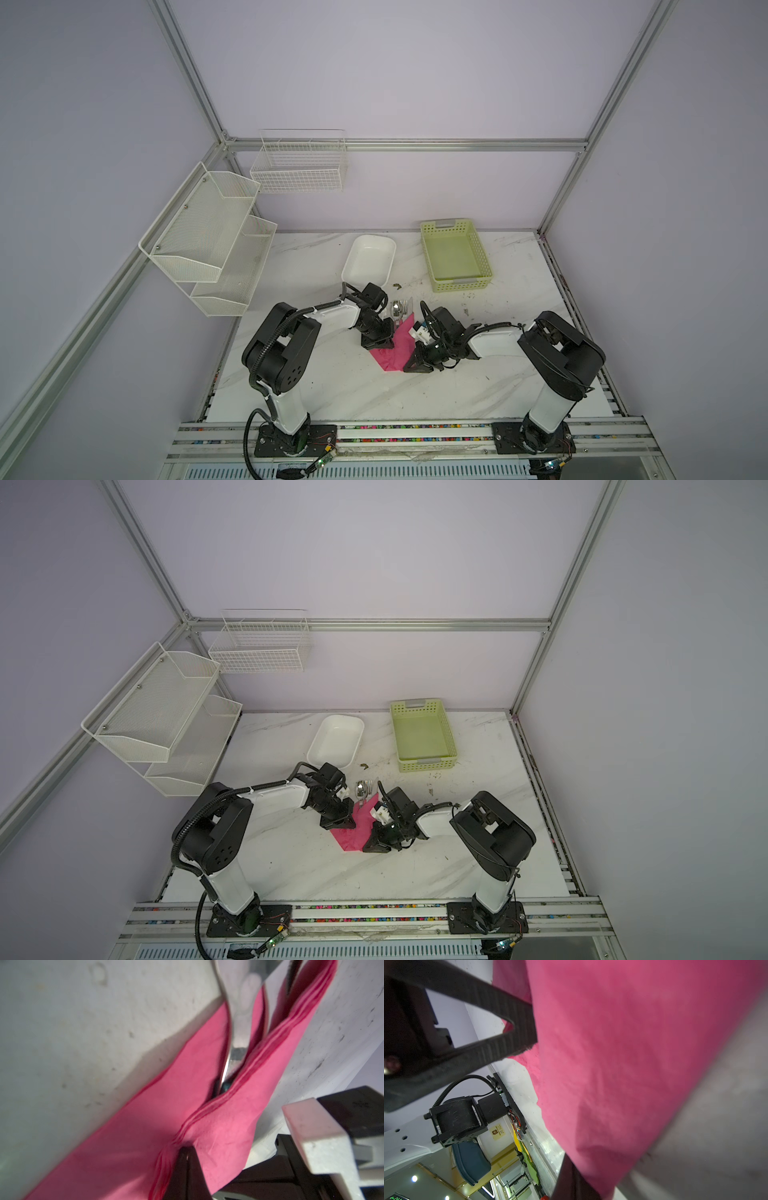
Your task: Place the utensils on the paper napkin and roll it up
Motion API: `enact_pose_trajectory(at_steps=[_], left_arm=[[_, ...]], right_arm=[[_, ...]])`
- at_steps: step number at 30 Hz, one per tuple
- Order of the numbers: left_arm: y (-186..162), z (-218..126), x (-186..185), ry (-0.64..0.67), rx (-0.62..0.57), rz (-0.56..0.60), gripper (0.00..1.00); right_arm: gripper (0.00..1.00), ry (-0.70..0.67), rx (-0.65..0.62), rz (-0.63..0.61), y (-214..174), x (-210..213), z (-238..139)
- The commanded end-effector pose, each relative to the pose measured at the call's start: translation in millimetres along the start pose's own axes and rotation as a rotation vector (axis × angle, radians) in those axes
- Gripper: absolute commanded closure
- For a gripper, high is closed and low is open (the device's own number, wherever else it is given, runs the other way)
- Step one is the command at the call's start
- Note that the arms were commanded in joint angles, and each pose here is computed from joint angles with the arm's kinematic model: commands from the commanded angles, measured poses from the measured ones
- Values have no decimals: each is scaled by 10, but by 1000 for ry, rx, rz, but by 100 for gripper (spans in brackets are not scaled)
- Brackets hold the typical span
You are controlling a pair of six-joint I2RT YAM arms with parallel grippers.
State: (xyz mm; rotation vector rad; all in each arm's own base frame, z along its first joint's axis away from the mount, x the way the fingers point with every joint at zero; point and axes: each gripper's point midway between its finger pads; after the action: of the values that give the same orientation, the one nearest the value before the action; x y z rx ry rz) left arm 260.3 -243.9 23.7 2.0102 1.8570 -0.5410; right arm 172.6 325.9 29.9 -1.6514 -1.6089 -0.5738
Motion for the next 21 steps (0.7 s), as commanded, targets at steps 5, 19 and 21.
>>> enact_pose_trajectory(at_steps=[5, 19, 21], left_arm=[[77, 14, 31, 32, -16, 23, 96], [82, 5, 30, 31, -19, 23, 96], [85, 5, 23, 29, -19, 24, 96]], right_arm=[[100, 83, -71, -26, 79, 276, -283], [100, 11, -133, 55, 360, -80, -243], [100, -5, -128, 64, 372, -156, -195]])
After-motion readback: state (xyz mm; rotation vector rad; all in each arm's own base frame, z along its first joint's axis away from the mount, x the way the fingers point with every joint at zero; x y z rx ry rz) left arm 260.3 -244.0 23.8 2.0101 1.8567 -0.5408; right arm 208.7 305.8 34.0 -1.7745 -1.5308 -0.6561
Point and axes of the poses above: each gripper's point midway between its finger pads, its own z axis out along the fingers, its own x axis along the line the jaws close on, y = z × x, and after that the axes turned 9 degrees about z, right-handed
